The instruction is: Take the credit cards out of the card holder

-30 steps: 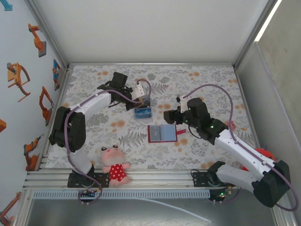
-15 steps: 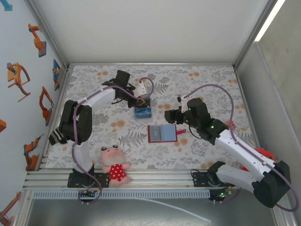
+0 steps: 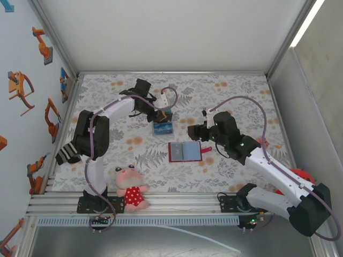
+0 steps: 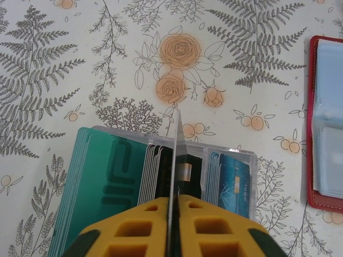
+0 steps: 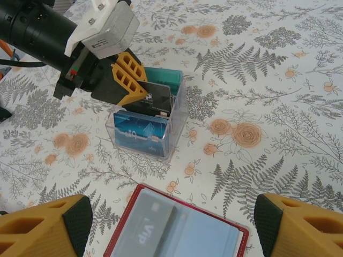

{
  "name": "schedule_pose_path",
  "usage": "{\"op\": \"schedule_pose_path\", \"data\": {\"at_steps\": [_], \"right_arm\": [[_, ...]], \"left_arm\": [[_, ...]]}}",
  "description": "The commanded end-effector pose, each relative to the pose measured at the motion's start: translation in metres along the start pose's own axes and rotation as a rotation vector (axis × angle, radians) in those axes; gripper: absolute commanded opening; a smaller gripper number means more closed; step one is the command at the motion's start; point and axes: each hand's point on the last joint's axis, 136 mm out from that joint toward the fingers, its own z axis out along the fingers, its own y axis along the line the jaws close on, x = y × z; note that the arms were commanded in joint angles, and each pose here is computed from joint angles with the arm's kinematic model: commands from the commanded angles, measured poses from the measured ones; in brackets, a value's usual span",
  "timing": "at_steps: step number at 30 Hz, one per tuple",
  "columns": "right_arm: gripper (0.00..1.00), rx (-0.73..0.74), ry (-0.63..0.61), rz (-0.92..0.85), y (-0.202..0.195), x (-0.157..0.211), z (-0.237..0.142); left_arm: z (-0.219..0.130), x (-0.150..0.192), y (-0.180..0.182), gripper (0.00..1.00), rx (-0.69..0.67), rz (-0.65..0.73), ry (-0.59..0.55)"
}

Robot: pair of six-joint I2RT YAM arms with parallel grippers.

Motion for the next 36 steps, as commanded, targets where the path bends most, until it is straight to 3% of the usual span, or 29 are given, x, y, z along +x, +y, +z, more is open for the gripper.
{"op": "schedule_pose_path", "data": {"at_steps": [1,9,16,20,24,27,30,31,32,36], "right_arm": [[0.79,-0.009,-0.043,0.009,0.004,-0.015,-0.008],[0.77,-0.017,-0.021,0.01,0.006,-0.014,-0.002],[0.74,0.01,0.039,0.035,0.002,-0.005,0.009],[0.71,0.028,0.088,0.067,-0.002,0.005,0.016],[0.68,0.061,0.149,0.121,-0.007,0.02,0.026],[0.65,0.084,0.211,0.146,-0.008,0.034,0.031],[0.62,0.117,0.276,0.14,-0.005,0.05,0.035],[0.61,0.127,0.297,0.134,-0.003,0.055,0.037],[0.6,0.135,0.318,0.127,0.0,0.06,0.039],[0.51,0.147,0.391,0.091,0.016,0.076,0.049]], "left_arm": [[-0.002,0.005,0.001,0.18,0.023,-0.027,0.024],[-0.013,-0.003,0.004,0.25,-0.017,-0.022,0.015],[-0.05,-0.029,0.001,0.27,-0.117,-0.015,-0.076],[-0.078,-0.041,-0.002,0.45,-0.232,-0.04,-0.158],[-0.11,-0.046,-0.012,0.49,-0.359,-0.126,-0.254],[-0.136,-0.045,-0.019,0.72,-0.465,-0.225,-0.37],[-0.157,-0.04,-0.032,0.75,-0.521,-0.324,-0.482],[-0.162,-0.039,-0.037,0.83,-0.528,-0.357,-0.523],[-0.166,-0.037,-0.042,0.98,-0.533,-0.387,-0.556],[-0.175,-0.021,-0.054,0.97,-0.556,-0.506,-0.614]]}}
